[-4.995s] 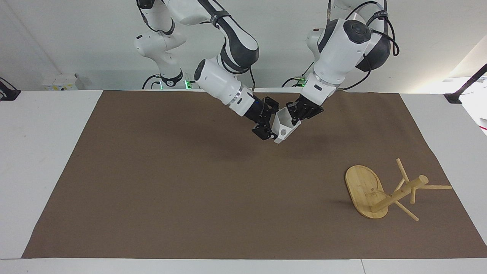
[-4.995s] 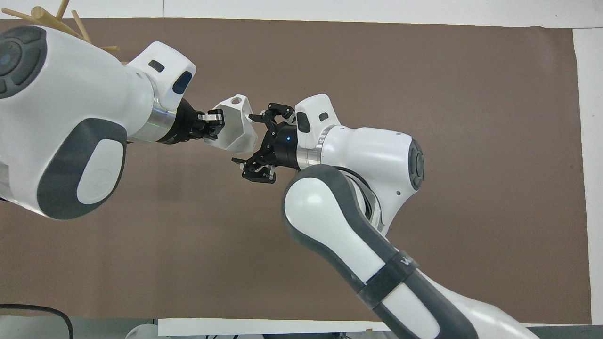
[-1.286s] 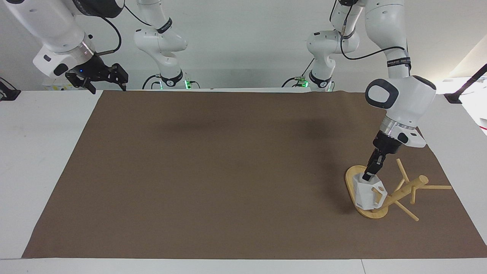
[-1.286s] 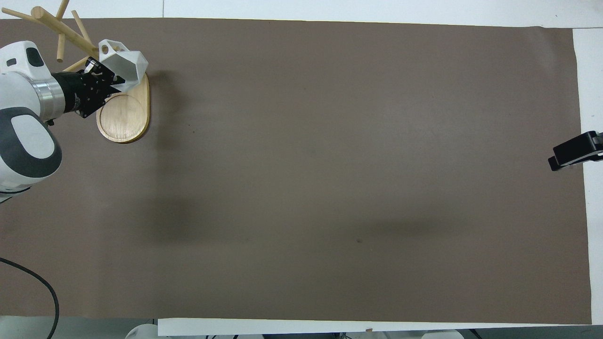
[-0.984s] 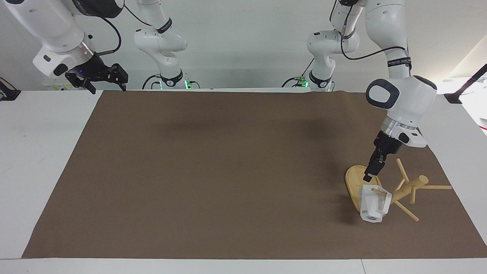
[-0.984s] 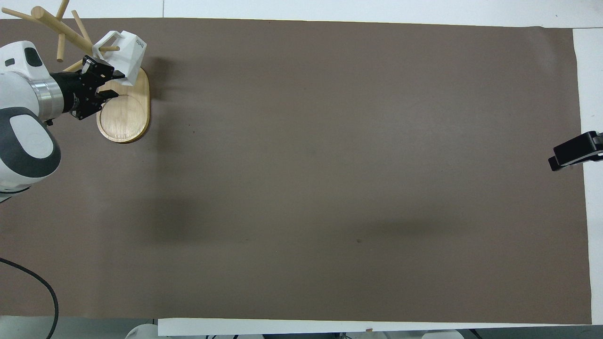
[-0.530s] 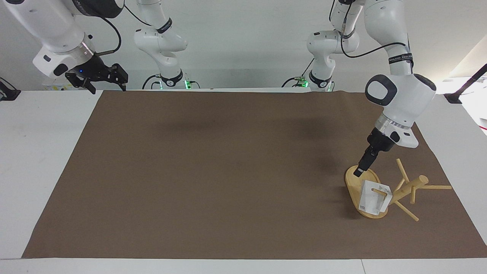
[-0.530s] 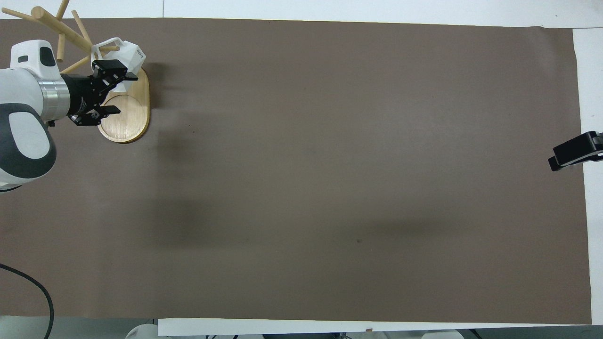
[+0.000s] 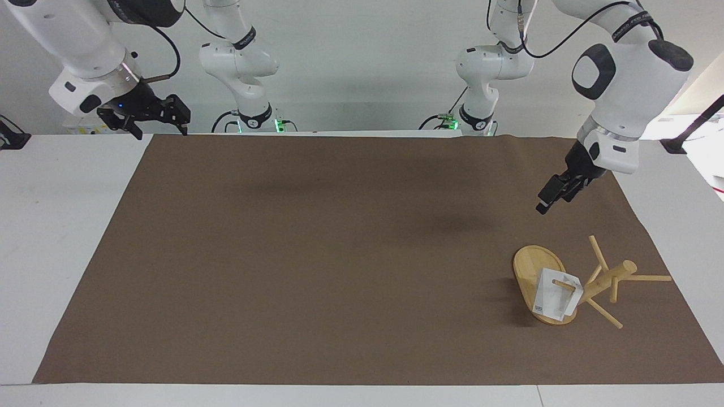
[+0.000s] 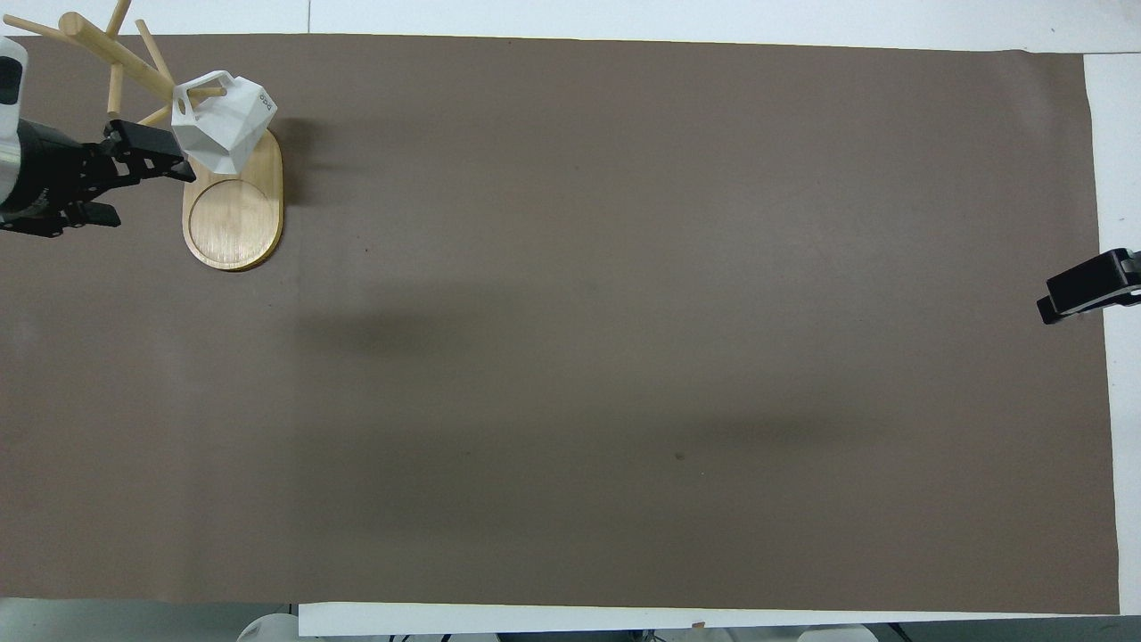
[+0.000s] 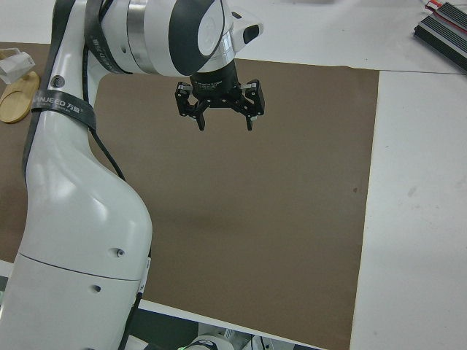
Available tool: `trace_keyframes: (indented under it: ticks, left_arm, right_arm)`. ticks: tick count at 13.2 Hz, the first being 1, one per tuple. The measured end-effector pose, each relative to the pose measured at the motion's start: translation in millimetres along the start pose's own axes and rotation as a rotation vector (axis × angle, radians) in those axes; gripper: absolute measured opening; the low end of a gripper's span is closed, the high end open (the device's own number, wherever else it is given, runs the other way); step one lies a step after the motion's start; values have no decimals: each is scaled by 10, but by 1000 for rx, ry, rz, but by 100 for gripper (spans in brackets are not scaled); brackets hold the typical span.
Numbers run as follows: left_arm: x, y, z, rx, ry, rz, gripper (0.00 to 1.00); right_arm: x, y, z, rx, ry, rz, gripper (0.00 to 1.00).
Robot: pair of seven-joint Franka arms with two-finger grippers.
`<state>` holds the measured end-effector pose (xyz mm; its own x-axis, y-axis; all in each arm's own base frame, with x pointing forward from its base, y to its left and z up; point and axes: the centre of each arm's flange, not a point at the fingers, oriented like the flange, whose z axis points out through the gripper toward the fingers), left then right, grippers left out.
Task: Hang cup on rack
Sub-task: 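Open the left gripper and pull it back from the cup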
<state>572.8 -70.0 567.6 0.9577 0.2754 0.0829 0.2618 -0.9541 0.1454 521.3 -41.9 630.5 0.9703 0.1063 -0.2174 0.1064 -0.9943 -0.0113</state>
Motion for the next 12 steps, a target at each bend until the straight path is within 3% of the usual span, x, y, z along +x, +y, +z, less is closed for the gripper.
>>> trace_keyframes:
  ticks: [2,6,9,12]
  left_arm:
    - [54,-153,-193,15,-22,74,100]
    - [94,-424,-470,44,-133,165,100]
    - [196,-664,-471,195,-121,168,100]
    - [169,-562,-450,209,-125,191,100]
  right_arm:
    - [0,0,0,0,0,0,100]
    - [0,0,0,0,0,0,100]
    - [0,0,0,0,0,0,100]
    - [0,0,0,0,0,0,100]
